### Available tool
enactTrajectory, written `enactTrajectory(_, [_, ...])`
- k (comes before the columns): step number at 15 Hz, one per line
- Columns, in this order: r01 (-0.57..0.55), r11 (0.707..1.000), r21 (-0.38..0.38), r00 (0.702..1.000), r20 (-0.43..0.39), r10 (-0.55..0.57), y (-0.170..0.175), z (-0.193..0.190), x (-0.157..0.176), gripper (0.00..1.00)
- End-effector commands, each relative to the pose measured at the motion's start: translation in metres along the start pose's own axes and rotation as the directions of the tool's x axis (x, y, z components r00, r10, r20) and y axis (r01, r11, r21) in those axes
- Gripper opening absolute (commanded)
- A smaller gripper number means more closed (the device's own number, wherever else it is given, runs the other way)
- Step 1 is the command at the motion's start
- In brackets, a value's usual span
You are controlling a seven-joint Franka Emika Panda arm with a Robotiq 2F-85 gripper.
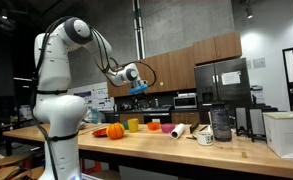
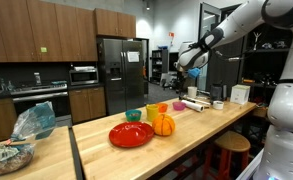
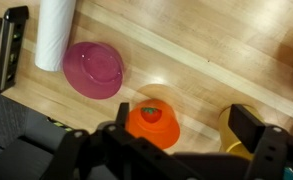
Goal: Put the purple bowl on the red plate then put the bowl on the table.
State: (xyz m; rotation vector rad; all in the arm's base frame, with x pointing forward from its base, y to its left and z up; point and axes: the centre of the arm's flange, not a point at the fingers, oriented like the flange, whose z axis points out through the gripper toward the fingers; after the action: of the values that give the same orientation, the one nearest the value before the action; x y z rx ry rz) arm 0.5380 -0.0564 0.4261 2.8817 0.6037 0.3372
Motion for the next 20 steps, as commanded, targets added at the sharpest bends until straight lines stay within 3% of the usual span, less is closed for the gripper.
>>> enactTrajectory(1, [0.056,0.998,0.014,0.998,-0.021,-0.055,0.000,0.018,0.037,1.00])
enactTrajectory(6, [0.086,0.996,-0.005,0.996,0.004,-0.086,0.002,0.042,0.057,1.00])
enactTrajectory(20, [0.003,1.000,-0.014,0.987,0.158,-0.001,0.067,0.132,0.046,1.00])
